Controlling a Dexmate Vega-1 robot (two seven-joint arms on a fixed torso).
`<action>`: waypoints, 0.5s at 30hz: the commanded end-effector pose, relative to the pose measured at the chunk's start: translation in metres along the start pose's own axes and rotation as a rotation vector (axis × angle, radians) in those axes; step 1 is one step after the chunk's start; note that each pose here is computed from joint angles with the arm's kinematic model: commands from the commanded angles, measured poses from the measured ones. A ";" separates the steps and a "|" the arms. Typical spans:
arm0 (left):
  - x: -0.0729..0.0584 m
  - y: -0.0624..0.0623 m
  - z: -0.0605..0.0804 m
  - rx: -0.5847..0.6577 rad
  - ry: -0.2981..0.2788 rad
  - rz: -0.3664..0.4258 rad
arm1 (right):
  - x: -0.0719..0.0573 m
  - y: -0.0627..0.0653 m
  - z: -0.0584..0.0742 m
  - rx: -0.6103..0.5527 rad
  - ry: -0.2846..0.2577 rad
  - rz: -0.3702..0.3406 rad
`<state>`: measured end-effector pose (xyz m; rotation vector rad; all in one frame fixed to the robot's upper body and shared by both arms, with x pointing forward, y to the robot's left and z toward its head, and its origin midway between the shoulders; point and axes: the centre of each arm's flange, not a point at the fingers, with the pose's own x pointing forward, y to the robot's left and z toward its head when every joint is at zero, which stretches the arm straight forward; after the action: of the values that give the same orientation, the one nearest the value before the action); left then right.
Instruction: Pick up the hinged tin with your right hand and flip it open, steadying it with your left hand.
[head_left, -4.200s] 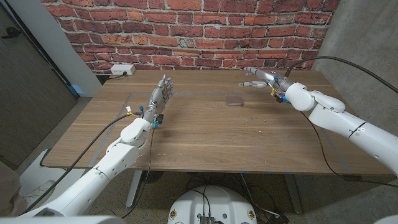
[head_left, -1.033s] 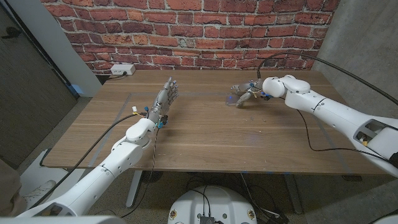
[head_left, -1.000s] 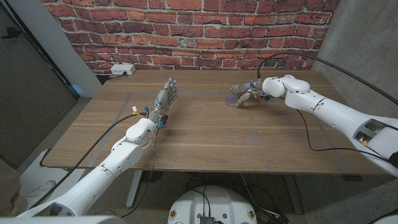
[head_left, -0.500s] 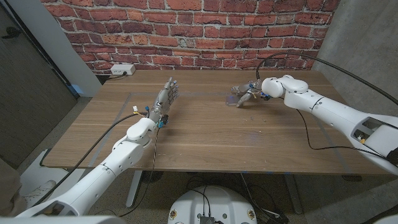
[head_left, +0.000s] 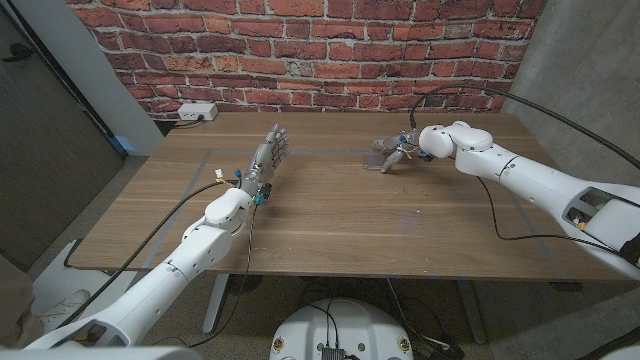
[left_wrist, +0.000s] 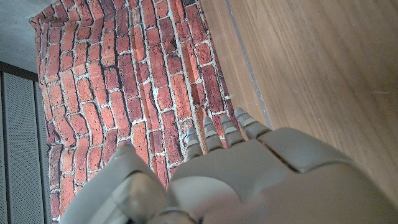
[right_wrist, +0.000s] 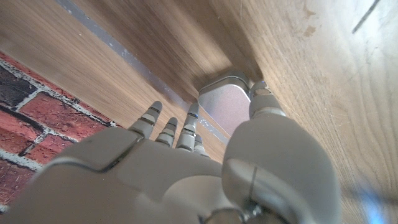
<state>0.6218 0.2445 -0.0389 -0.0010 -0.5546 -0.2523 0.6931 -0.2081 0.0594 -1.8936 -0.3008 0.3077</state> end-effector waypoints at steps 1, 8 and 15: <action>0.003 -0.002 0.000 0.004 0.008 -0.002 | -0.001 0.004 0.000 -0.032 0.015 0.009; 0.002 -0.002 -0.001 -0.005 0.004 0.001 | 0.000 0.005 0.001 -0.039 0.014 0.019; -0.001 -0.003 -0.003 -0.009 0.006 0.002 | 0.001 0.005 0.003 -0.042 0.008 0.025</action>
<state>0.6233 0.2423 -0.0380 -0.0014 -0.5514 -0.2540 0.6927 -0.2094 0.0570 -1.9277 -0.2881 0.2989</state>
